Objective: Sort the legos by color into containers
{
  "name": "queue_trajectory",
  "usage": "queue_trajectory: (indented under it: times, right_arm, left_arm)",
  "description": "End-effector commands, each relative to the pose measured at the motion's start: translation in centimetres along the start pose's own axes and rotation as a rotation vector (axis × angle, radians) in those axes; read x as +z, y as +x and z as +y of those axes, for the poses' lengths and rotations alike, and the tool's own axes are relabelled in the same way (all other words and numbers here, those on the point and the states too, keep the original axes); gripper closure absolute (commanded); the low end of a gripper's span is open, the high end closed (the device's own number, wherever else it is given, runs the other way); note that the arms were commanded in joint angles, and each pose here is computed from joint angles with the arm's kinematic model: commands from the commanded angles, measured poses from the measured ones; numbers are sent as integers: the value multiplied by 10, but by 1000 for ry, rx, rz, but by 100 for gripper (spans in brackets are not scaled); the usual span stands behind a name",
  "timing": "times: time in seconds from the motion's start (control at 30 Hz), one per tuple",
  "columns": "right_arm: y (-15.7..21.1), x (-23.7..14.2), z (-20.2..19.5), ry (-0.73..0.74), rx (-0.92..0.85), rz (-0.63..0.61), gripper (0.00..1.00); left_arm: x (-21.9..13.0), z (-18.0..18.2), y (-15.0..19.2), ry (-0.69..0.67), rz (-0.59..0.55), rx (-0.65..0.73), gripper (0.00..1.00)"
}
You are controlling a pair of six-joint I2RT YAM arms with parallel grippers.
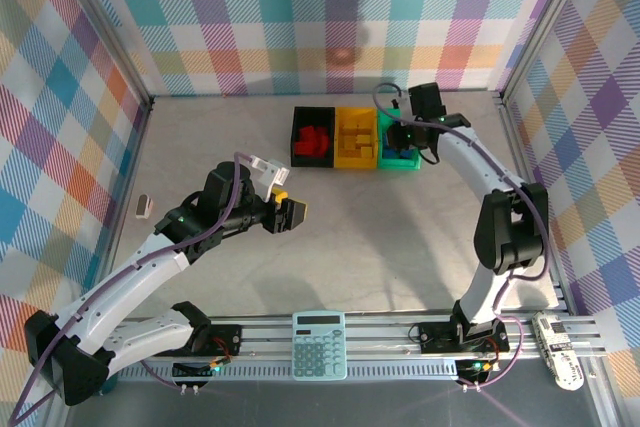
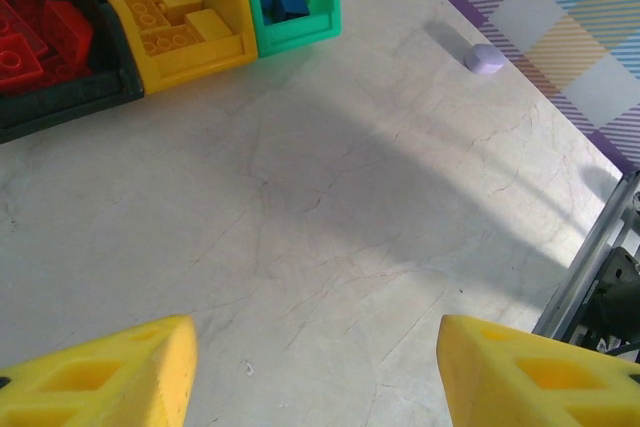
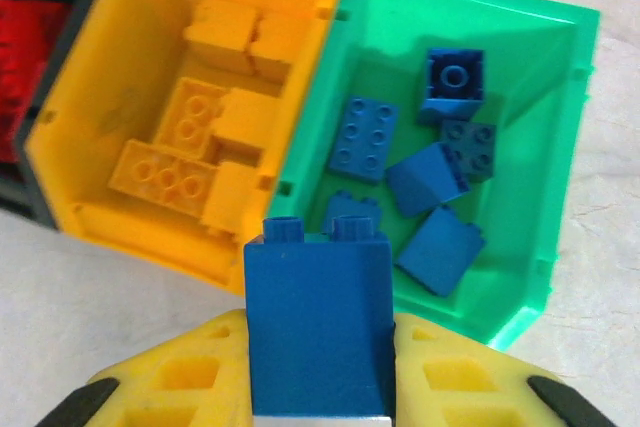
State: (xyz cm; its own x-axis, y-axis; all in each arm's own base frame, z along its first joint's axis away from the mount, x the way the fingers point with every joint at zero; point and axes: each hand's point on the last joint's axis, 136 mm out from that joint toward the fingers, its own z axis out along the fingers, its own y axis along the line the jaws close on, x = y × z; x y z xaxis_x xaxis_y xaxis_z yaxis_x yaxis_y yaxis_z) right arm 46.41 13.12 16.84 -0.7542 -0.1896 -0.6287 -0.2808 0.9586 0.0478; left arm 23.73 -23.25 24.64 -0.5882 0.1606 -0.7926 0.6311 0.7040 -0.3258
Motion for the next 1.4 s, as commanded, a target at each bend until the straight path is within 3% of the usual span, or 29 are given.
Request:
queue_trajectory:
  times: [0.0,0.23,0.47,0.73,1.0,1.27,1.37]
  right_arm:
    - [-11,16,-7,0,43,-3,71]
    - [-24,63,-24,30,70,43,69]
    - [-33,72,-33,45,83,57,44]
    - [-29,47,-31,45,100,32,36]
    - [-14,8,-7,-71,168,-29,30]
    - [0,-45,4,-112,170,-119,2]
    - [4,-67,2,-95,175,-150,1]
  left_arm:
    - [-8,-7,-6,15,-23,19,36]
    - [-15,-8,-9,-1,-17,29,36]
    - [-23,-7,-12,-18,-35,39,35]
    - [-26,-10,-18,-9,-65,49,33]
    - [-36,-8,-29,-30,-129,60,24]
    - [-46,-4,-54,-92,-201,84,15]
    - [-53,11,-68,-192,-238,58,10]
